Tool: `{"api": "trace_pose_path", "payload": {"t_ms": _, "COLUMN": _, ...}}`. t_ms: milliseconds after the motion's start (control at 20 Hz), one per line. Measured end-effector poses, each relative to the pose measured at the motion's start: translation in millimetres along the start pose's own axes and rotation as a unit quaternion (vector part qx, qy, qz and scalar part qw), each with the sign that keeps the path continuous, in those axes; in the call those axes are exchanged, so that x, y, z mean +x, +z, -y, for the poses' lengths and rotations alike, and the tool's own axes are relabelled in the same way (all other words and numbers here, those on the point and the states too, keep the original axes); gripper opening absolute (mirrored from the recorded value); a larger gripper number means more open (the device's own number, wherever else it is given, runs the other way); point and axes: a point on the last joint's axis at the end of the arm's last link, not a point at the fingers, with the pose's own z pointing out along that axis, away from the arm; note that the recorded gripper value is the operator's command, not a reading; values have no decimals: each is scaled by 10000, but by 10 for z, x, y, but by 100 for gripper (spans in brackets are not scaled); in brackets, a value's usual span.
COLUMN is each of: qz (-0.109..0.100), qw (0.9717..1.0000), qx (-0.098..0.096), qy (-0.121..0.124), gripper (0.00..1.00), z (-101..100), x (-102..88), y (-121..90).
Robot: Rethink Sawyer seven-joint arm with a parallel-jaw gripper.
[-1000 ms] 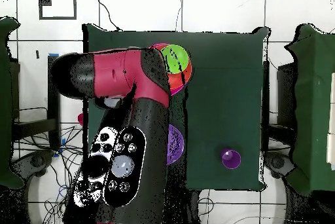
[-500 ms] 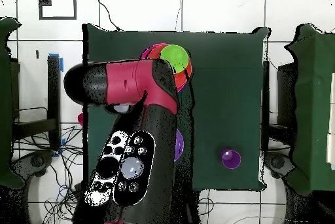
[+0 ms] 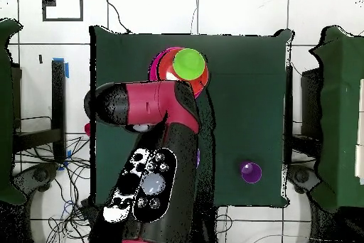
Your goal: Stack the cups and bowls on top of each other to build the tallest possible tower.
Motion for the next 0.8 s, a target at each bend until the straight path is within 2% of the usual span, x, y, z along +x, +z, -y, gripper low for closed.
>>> {"api": "trace_pose_path", "payload": {"t_ms": 500, "qz": -89, "qw": 9998, "qx": -136, "qy": 68, "gripper": 100, "z": -49, "x": 181, "y": 164}}
{"api": "trace_pose_path", "payload": {"t_ms": 800, "qz": 72, "qw": 9996, "qx": -230, "qy": 147, "gripper": 100, "z": -87, "x": 268, "y": 309}}
